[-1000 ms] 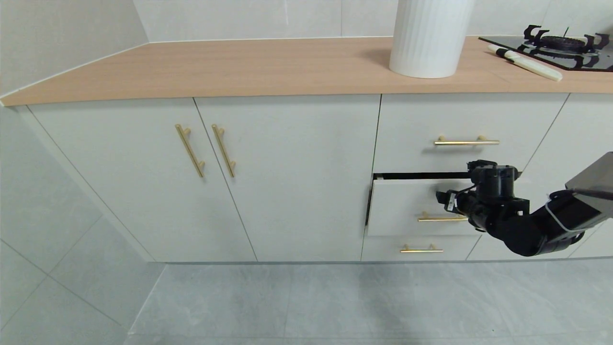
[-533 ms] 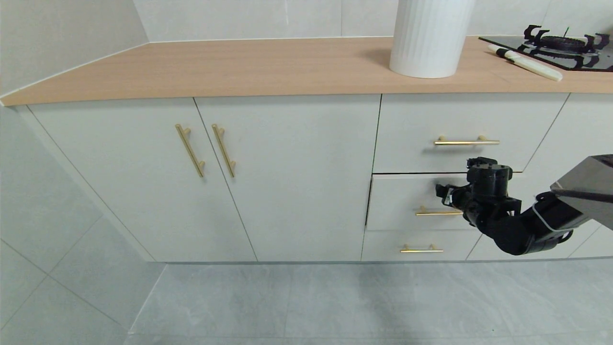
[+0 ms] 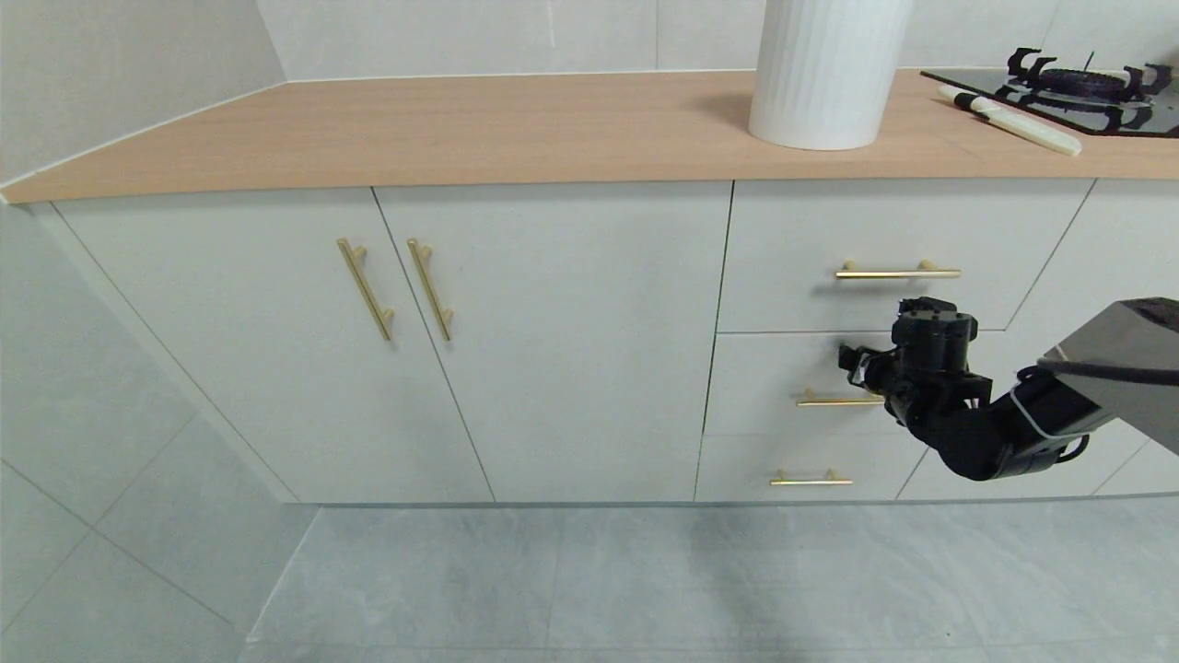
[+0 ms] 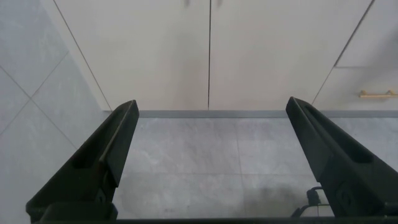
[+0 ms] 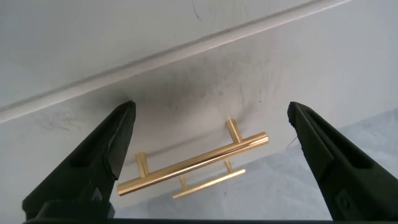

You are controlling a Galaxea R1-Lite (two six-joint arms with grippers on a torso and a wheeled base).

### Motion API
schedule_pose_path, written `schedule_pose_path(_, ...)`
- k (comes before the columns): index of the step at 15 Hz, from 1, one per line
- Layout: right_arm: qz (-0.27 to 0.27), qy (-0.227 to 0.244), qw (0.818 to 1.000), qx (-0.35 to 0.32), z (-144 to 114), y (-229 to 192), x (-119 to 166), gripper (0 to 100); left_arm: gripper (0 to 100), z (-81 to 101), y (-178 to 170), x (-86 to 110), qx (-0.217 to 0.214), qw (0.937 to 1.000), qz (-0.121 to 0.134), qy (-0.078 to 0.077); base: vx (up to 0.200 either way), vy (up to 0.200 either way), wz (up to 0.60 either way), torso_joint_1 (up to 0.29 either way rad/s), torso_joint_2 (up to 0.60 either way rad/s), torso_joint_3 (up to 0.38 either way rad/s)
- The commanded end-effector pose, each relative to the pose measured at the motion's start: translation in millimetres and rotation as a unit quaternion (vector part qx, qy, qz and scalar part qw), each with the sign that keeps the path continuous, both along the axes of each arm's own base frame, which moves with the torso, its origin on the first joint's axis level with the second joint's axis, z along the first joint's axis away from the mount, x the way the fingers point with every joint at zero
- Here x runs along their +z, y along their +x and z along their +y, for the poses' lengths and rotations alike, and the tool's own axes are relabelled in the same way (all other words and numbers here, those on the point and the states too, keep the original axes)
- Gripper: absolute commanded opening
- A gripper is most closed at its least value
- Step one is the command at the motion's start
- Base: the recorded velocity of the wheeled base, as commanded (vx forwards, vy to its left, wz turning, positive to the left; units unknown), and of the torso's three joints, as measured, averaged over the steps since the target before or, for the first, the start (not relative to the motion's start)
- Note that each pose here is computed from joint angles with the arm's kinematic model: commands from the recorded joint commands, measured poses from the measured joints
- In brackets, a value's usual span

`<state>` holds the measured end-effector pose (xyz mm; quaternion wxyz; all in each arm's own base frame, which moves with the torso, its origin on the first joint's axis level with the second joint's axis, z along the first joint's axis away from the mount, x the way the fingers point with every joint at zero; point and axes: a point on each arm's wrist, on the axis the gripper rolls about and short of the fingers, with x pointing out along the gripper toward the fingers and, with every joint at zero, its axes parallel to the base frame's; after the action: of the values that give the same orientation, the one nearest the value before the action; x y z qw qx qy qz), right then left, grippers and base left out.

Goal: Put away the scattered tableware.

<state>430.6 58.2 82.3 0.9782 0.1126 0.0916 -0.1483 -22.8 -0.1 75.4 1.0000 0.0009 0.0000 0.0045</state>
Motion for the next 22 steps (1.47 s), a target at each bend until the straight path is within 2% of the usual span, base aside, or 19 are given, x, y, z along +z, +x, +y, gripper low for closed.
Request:
schedule_pose_path(1,-0.006,0.004,1.000,-0.004,0,5,-1,100,100,0.0,0,0.1,0.001,1.0000,0.000,0.000,0.000,0.000,0.00,0.000,0.00,0.000)
schedule_pose_path(5,-0.010,0.008,1.000,-0.006,0,6,0,100,100,0.0,0,0.1,0.001,1.0000,0.000,0.000,0.000,0.000,0.00,0.000,0.00,0.000)
schedule_pose_path(8,-0.012,0.009,1.000,-0.004,-2,-9,16,100,100,0.0,0,0.5,0.000,1.0000,-0.001,0.000,0.000,0.000,0.00,0.000,0.00,0.000)
schedule_pose_path(12,-0.031,0.001,0.998,0.052,-8,-109,80,100,100,0.0,0,0.1,0.001,1.0000,0.000,0.000,0.000,0.000,0.00,0.000,0.00,0.000)
schedule_pose_path(14,-0.054,-0.026,0.997,0.055,-16,-153,103,100,100,0.0,0,0.1,0.001,1.0000,0.000,0.000,0.000,0.000,0.00,0.000,0.00,0.000)
schedule_pose_path(16,-0.113,-0.069,0.990,0.057,-30,-232,133,100,100,0.0,0,0.1,0.000,1.0000,0.000,0.000,0.000,0.000,0.00,0.000,0.00,0.000)
schedule_pose_path(18,-0.150,-0.109,0.982,0.038,-43,-284,142,100,100,0.0,0,0.5,0.001,1.0000,-0.001,0.000,0.000,0.000,0.00,0.000,0.00,0.000)
schedule_pose_path(19,-0.163,-0.119,0.979,0.005,-55,-307,144,100,100,0.0,0,0.1,0.000,1.0000,0.000,0.000,0.000,0.000,0.00,0.000,0.00,0.000)
schedule_pose_path(20,-0.175,-0.123,0.977,-0.014,-62,-326,147,100,100,0.0,0,0.5,0.000,1.0000,-0.001,0.000,0.000,0.000,0.00,0.000,0.00,0.000)
schedule_pose_path(22,-0.208,-0.127,0.970,-0.007,-64,-375,150,100,100,0.0,0,0.1,0.000,1.0000,0.000,0.000,0.000,0.000,0.00,0.000,0.00,0.000)
